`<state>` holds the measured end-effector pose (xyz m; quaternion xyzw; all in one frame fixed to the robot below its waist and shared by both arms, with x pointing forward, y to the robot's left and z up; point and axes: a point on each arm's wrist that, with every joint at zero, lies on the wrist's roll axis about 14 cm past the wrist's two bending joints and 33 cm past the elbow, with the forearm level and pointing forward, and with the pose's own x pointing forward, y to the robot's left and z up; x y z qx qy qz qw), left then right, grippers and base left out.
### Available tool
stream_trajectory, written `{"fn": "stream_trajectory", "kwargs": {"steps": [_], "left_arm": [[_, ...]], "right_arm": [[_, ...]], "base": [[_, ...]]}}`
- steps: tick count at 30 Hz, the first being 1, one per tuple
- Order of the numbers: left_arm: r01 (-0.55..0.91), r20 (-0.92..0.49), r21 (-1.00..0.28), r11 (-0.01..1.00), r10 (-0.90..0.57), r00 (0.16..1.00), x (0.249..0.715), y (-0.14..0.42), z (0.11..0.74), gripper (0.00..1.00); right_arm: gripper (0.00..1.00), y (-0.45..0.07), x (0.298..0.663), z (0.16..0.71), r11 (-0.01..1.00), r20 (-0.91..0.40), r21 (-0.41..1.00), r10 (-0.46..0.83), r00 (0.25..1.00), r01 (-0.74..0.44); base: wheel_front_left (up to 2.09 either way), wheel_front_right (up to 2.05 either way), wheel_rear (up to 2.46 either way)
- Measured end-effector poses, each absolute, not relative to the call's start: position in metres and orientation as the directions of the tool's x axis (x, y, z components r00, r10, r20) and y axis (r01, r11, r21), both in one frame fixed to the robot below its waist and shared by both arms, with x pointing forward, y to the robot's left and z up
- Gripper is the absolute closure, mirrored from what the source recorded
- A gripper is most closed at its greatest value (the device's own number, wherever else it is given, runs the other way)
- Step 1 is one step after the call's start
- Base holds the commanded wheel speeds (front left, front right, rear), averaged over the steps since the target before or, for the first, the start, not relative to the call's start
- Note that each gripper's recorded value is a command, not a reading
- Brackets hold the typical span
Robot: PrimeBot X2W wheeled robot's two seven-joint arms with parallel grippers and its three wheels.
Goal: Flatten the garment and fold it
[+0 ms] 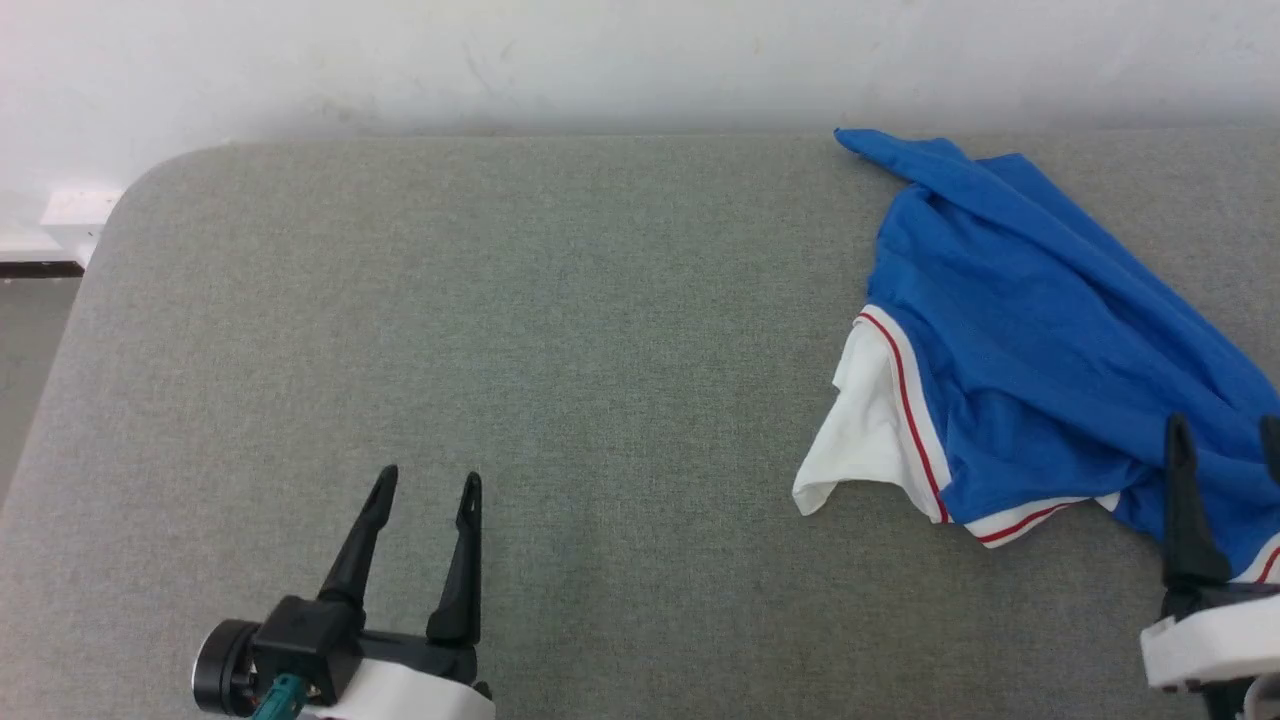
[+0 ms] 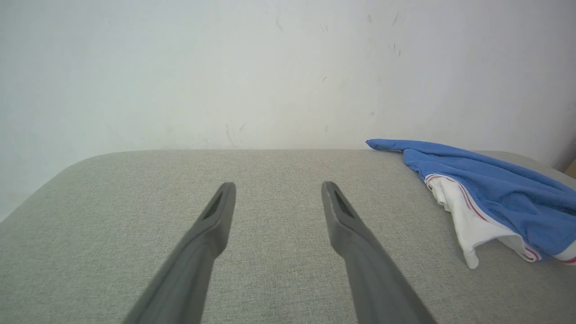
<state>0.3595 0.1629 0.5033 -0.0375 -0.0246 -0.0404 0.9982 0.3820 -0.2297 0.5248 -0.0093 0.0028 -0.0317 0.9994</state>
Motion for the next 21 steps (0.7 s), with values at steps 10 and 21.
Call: {"fn": "stream_trajectory", "kwargs": {"steps": [10,21], "left_arm": [[0.159,0.096,-0.02,0.987,-0.156,0.983,0.357,0.14,0.515,0.0],[0.477,0.052,0.138,0.868,-0.487,0.872,0.424,0.053,0.546,0.0]], "right_arm": [[0.0,-0.223,0.357,0.509,0.997,0.013,0.065,-0.053,0.998,0.052],[0.0,-0.246,0.357,0.509,0.991,0.03,0.048,-0.123,0.992,0.121]], "base": [[0.0,0.0,0.0],[0.0,0.0,0.0]]}}
